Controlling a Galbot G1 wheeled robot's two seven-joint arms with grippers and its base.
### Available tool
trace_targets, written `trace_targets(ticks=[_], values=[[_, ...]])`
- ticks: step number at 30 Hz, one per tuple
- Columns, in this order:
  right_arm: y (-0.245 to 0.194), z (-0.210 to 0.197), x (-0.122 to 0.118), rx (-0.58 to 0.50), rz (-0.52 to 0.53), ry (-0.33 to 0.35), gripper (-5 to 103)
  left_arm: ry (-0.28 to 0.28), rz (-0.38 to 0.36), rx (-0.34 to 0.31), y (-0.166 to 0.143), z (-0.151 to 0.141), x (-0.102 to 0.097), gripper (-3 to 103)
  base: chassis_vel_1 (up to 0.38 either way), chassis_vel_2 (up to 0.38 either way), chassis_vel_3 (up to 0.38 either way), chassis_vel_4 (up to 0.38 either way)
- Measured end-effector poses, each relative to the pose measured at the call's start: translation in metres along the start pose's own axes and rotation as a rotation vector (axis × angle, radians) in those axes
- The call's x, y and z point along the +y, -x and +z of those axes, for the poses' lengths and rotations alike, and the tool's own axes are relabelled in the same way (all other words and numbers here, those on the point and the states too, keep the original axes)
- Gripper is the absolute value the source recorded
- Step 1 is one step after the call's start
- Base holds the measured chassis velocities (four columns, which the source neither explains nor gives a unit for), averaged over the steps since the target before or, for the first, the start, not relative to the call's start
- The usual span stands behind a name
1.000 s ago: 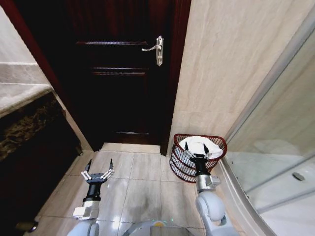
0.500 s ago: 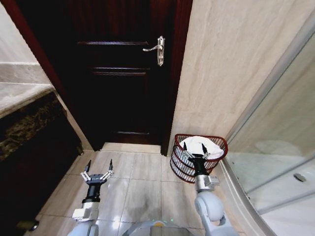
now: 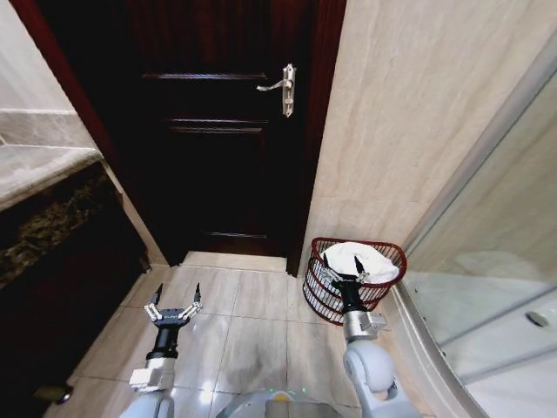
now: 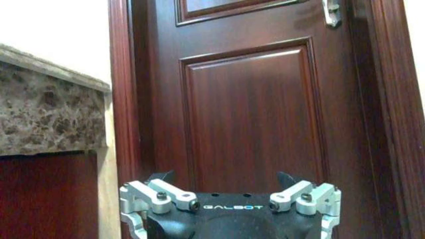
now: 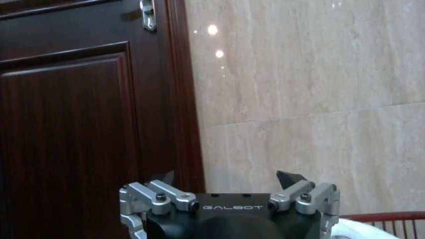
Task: Discard the used towel into the hamper.
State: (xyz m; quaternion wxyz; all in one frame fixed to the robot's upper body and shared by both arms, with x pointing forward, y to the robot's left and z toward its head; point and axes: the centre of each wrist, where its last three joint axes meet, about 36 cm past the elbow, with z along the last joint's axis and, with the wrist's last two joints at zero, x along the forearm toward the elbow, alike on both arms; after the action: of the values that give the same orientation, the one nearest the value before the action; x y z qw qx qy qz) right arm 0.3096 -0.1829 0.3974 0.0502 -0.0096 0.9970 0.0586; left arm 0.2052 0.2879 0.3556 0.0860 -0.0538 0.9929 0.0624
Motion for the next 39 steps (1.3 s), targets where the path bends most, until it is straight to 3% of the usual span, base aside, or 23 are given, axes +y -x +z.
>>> trace_targets(ticks=[39], values=[[-0.003, -0.001, -0.016, -0.013, 0.027, -0.030, 100, 0.020, 0.013, 0.005, -0.001, -0.005, 0.000, 100, -0.008, -0.011, -0.012, -0.008]])
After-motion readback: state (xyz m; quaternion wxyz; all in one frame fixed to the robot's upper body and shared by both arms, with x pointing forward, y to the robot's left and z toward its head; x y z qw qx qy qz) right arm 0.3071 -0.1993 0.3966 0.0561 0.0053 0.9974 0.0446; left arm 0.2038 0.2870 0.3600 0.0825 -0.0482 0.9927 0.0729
